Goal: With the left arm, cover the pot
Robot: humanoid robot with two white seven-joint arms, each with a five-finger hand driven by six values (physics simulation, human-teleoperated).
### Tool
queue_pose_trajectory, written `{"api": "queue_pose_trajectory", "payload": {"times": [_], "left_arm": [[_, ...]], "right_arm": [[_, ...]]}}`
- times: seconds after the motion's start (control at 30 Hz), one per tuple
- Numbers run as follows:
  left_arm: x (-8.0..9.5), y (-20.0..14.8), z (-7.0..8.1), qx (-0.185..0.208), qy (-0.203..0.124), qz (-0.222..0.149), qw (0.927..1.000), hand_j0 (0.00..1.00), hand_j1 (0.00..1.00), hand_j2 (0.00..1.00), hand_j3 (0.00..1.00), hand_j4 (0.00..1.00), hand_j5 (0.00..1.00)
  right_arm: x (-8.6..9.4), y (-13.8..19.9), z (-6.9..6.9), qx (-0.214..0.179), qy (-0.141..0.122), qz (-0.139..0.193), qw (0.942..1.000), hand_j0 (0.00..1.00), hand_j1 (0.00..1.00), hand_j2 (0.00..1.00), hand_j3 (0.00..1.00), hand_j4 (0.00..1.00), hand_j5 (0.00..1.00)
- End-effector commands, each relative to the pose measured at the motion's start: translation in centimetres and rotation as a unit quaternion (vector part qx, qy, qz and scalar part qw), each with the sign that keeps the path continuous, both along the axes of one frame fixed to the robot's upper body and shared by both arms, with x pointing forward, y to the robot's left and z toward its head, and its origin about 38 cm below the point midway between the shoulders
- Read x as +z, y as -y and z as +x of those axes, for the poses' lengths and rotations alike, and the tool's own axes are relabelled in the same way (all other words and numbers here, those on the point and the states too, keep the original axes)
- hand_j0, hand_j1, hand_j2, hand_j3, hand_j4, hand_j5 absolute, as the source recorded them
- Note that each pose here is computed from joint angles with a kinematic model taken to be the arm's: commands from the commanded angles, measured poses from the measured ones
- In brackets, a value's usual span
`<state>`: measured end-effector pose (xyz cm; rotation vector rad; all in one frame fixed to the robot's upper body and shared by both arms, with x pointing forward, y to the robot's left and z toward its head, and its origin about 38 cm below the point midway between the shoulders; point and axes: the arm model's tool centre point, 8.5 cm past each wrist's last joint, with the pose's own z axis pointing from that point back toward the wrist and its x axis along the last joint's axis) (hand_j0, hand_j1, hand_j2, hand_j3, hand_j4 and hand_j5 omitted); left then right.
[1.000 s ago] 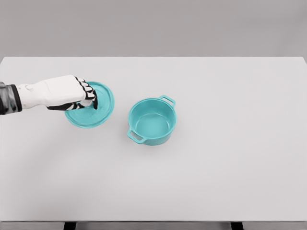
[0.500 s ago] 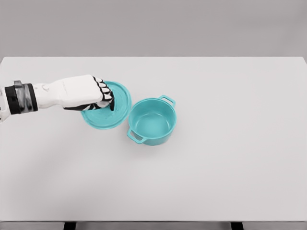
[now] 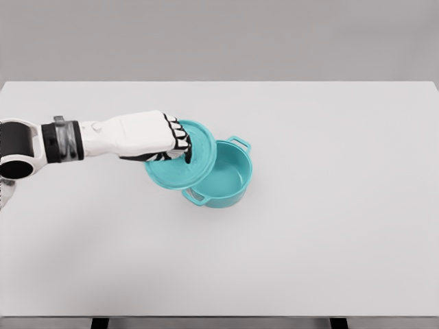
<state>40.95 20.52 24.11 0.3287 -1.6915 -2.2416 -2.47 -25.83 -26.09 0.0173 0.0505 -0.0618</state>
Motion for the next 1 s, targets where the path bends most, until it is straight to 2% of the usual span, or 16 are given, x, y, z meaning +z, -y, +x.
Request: {"api": "queue_pose_trajectory", "payload": {"times": [0.0, 0.1, 0.33, 0.57, 0.97], "left_arm": [[-0.4, 0.8, 0.0, -0.008, -0.007, -0.003, 0.9999, 0.52, 0.52, 0.52, 0.52, 0.52, 0.52], [-0.6, 2.0, 0.8, -0.015, -0.012, -0.001, 0.9998, 0.52, 0.52, 0.52, 0.52, 0.52, 0.52], [-0.7, 3.9, 0.9, -0.028, -0.01, -0.012, 0.9995, 0.52, 0.52, 0.52, 0.52, 0.52, 0.52], [-1.5, 5.4, 1.9, -0.023, -0.013, -0.013, 0.9996, 0.52, 0.52, 0.52, 0.52, 0.52, 0.52], [-2.6, 6.1, 1.9, -0.027, -0.027, -0.013, 0.9992, 0.53, 0.53, 0.53, 0.53, 0.53, 0.53]], "right_arm": [[0.0, 0.0, 0.0, 0.0, 0.0, 0.0, 1.0, 1.0, 1.0, 1.0, 1.0, 1.0, 1.0], [0.0, 0.0, 0.0, 0.0, 0.0, 0.0, 1.0, 1.0, 1.0, 1.0, 1.0, 1.0, 1.0], [0.0, 0.0, 0.0, 0.0, 0.0, 0.0, 1.0, 1.0, 1.0, 1.0, 1.0, 1.0, 1.0], [0.0, 0.0, 0.0, 0.0, 0.0, 0.0, 1.0, 1.0, 1.0, 1.0, 1.0, 1.0, 1.0], [0.0, 0.0, 0.0, 0.0, 0.0, 0.0, 1.0, 1.0, 1.0, 1.0, 1.0, 1.0, 1.0]]}}
